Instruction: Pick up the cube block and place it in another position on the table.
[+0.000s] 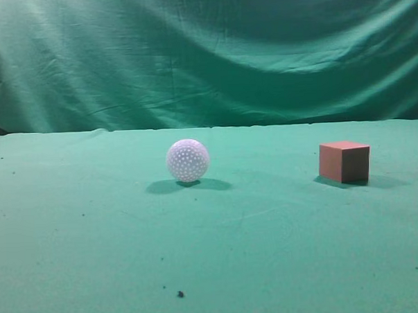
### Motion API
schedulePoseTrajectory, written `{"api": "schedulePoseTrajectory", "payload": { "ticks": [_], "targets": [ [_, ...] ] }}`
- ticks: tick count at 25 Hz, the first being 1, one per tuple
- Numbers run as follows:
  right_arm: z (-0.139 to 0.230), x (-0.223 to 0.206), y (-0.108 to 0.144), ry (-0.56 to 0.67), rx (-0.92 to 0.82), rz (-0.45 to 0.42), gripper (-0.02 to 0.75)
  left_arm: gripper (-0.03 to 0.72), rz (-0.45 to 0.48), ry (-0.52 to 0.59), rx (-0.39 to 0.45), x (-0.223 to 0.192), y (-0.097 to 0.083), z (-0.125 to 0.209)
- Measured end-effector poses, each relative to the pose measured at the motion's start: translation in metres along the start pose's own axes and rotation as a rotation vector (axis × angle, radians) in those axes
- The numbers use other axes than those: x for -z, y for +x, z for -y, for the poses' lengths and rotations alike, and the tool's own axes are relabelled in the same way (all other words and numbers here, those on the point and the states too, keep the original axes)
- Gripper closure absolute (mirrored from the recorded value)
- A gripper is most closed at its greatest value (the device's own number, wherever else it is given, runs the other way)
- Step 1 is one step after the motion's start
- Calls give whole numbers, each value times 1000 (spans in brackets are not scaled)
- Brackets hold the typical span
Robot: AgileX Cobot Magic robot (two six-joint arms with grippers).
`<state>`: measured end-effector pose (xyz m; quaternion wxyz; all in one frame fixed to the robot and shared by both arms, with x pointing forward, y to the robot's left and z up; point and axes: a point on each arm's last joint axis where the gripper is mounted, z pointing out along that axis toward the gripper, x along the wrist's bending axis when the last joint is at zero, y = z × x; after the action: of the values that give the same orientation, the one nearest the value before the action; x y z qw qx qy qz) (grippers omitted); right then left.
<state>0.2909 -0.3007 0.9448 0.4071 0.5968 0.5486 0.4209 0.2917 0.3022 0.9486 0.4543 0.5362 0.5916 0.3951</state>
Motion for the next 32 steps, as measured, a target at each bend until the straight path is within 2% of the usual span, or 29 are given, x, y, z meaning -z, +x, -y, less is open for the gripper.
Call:
{"api": "schedulePoseTrajectory", "payload": {
  "ticks": [18, 21, 23, 26, 28, 32],
  "targets": [
    [-1, 0, 0, -16, 2, -1, 738, 426, 0, 0, 0, 0, 0, 0],
    [-12, 1, 4, -136, -141, -54, 738, 426, 0, 0, 0, 0, 0, 0],
    [-26, 4, 5, -288, -260, -93, 738, 426, 0, 0, 0, 0, 0, 0],
    [-43, 11, 3, -494, -310, -109, 738, 426, 0, 0, 0, 0, 0, 0],
    [-57, 19, 3, -535, -319, -121, 738, 426, 0, 0, 0, 0, 0, 0],
    [-99, 44, 8, -534, -248, -135, 738, 426, 0, 0, 0, 0, 0, 0]
  ]
}}
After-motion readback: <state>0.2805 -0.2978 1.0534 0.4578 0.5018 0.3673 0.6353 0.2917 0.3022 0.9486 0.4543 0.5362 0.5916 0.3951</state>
